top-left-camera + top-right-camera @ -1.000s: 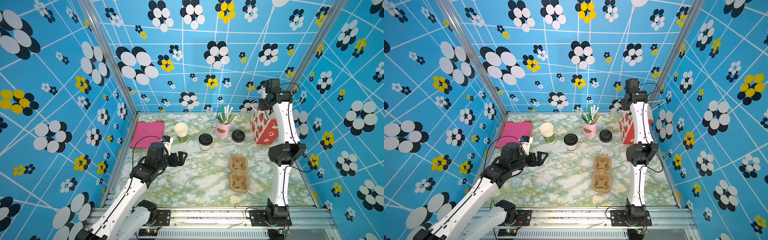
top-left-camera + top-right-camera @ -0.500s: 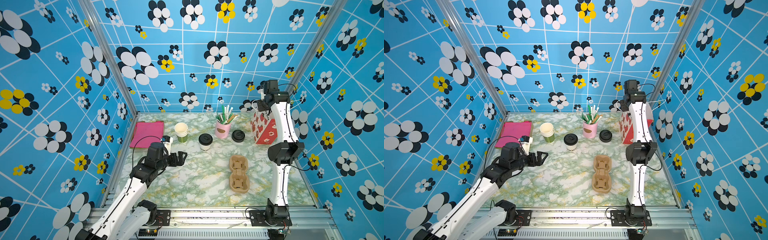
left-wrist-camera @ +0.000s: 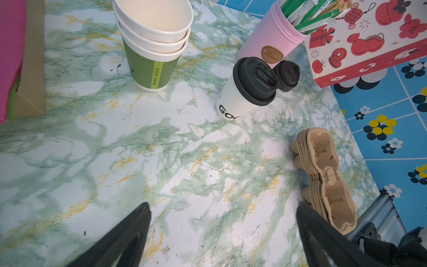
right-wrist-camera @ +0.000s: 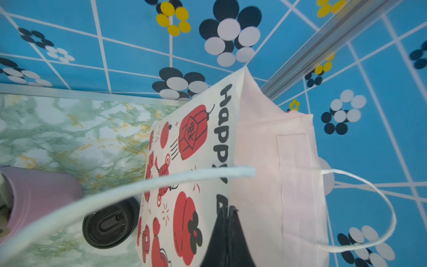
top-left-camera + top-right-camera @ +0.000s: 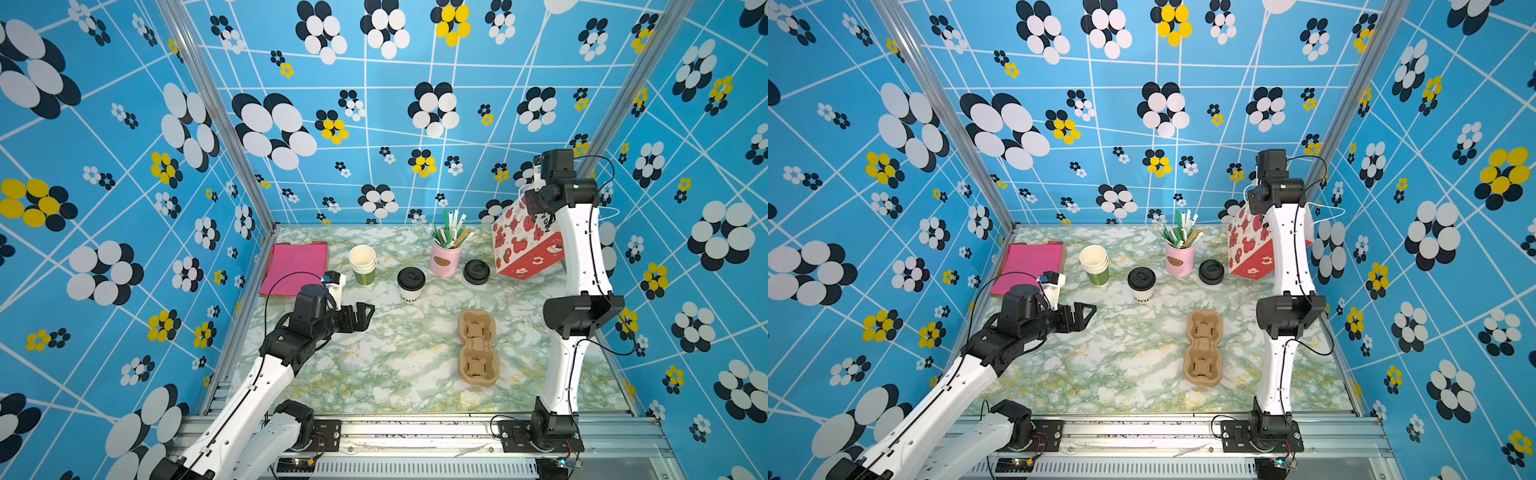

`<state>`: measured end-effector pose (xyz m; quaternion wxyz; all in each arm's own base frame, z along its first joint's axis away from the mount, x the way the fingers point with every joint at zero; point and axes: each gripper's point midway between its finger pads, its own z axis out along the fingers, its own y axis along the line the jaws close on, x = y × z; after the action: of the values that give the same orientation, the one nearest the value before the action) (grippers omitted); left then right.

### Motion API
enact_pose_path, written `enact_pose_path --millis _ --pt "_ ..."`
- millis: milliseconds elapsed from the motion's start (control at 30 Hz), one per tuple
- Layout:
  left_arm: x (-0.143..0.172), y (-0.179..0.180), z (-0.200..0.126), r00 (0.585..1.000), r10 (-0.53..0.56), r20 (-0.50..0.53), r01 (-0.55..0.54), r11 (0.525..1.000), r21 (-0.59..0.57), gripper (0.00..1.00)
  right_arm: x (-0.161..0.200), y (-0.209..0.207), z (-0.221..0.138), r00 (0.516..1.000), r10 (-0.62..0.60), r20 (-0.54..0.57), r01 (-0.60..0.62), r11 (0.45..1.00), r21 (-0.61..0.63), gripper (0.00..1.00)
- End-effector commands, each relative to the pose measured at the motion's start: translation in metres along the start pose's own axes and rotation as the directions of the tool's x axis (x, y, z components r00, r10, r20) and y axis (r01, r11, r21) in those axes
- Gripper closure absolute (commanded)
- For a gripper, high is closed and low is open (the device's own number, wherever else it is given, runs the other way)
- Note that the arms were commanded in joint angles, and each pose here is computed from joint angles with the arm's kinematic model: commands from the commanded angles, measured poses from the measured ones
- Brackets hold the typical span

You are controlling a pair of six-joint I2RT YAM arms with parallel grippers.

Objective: Pack a coffee takeout order
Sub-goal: Pick up the takeout bag from the top-right of the table, then place the takeout bag at the center of the table.

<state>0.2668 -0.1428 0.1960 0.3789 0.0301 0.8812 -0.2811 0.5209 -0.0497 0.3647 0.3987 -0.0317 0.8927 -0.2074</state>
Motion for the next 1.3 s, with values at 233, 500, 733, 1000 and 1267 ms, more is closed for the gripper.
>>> enact_pose_path --millis 233,500,733,1000,1267 --pt "-0.006 -0.003 -0.006 0.999 -0.014 0.029 0.013 1.000 0.016 0.01 -0.049 0.015 -0.112 0.968 -0.071 0.240 0.066 0.997 0.028 1.00" --pt "-0.007 -0.005 -0.011 0.999 -0.006 0.035 0.006 1.000 0.012 0.01 -0.065 0.039 -0.189 0.915 -0.128 0.382 0.134 0.991 0.008 1.00" --pt "-0.010 -0.005 -0.017 0.999 0.001 0.042 -0.001 1.000 0.001 0.01 -0.068 0.067 -0.245 0.863 -0.158 0.480 0.203 0.978 -0.043 1.00" --pt "-0.017 -0.008 -0.027 0.998 0.014 0.068 -0.013 1.000 -0.009 0.01 -0.061 0.116 -0.292 0.817 -0.163 0.554 0.291 0.945 -0.151 1.00" --pt "-0.031 -0.013 -0.040 0.994 0.053 0.097 -0.050 0.998 -0.031 0.01 -0.037 0.194 -0.316 0.809 -0.198 0.554 0.402 0.874 -0.275 1.00"
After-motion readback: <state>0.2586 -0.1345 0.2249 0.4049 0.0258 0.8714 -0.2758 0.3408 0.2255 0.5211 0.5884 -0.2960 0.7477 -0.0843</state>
